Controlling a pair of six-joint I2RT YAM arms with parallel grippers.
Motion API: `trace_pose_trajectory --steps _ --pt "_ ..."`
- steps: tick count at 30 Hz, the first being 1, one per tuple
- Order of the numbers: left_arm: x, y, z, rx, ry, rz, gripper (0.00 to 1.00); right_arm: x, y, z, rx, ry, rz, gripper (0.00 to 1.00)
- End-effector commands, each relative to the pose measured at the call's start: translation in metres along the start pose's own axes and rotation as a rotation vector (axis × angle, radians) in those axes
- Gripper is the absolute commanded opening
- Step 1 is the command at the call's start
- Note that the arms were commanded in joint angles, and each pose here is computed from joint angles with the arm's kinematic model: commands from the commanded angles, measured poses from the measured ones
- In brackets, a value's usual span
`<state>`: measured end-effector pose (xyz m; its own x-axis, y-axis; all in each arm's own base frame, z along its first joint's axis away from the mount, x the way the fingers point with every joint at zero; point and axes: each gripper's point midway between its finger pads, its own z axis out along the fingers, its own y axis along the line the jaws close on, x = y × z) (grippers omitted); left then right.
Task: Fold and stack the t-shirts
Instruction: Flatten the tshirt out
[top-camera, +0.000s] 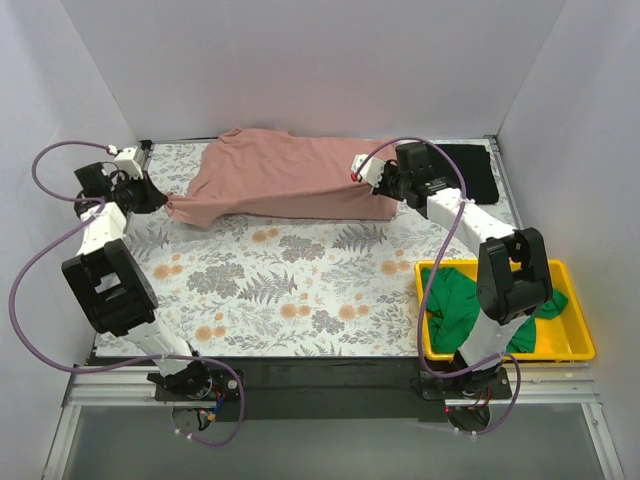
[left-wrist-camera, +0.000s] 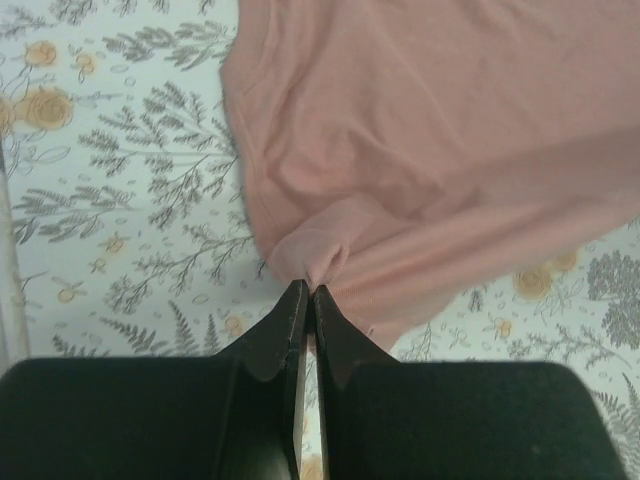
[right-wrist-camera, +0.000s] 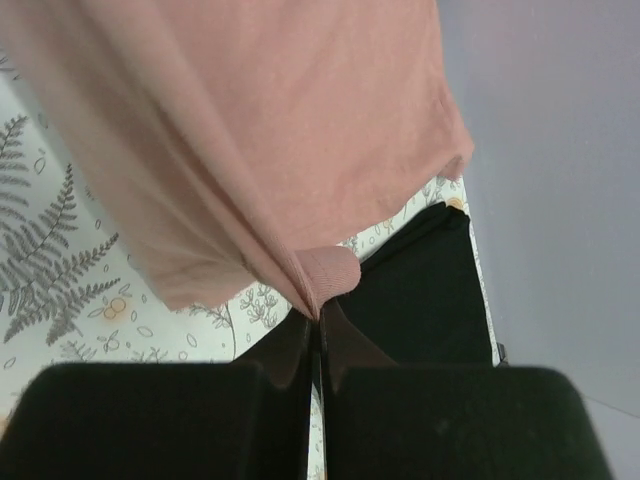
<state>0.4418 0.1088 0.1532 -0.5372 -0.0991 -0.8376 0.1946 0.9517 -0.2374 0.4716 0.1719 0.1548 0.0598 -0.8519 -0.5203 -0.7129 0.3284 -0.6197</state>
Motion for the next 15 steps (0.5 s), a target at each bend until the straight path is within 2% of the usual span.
trace_pose_trajectory --steps 1,2,4,5,7,8,10,12,13,14,15 --pt "0.006 -0.002 -0.031 0.039 0.110 0.061 0.00 0.004 0.011 -0.015 -0.098 0.041 -0.036 0.01" --pt "0.025 -0.005 -0.039 0.055 0.188 0.080 0.00 0.008 0.020 -0.024 -0.139 0.059 -0.045 0.01" --pt "0.040 -0.010 -0.053 0.062 0.256 0.105 0.00 0.015 0.038 -0.033 -0.195 0.074 -0.044 0.01" --pt "0.058 -0.015 -0.066 0.070 0.316 0.073 0.00 0.016 0.046 -0.047 -0.223 0.081 -0.049 0.01" --pt "0.068 -0.022 -0.087 0.064 0.346 0.124 0.00 0.028 0.072 -0.058 -0.285 0.105 -0.054 0.01" --pt "0.092 -0.031 -0.098 0.073 0.424 0.099 0.00 0.027 0.077 -0.070 -0.285 0.101 -0.064 0.01" --pt "0.103 -0.041 -0.115 0.065 0.452 0.144 0.00 0.044 0.111 -0.082 -0.354 0.152 -0.093 0.01" --pt "0.133 -0.049 -0.126 0.061 0.531 0.115 0.01 0.049 0.127 -0.091 -0.368 0.180 -0.137 0.01" --pt "0.143 -0.051 -0.130 0.062 0.554 0.119 0.10 0.057 0.136 -0.093 -0.383 0.213 -0.145 0.02" --pt "0.152 -0.059 -0.137 0.085 0.583 0.119 0.18 0.065 0.148 -0.097 -0.419 0.237 -0.149 0.09" --pt "0.165 -0.064 -0.143 0.106 0.613 0.116 0.35 0.066 0.155 -0.101 -0.447 0.249 -0.152 0.18"
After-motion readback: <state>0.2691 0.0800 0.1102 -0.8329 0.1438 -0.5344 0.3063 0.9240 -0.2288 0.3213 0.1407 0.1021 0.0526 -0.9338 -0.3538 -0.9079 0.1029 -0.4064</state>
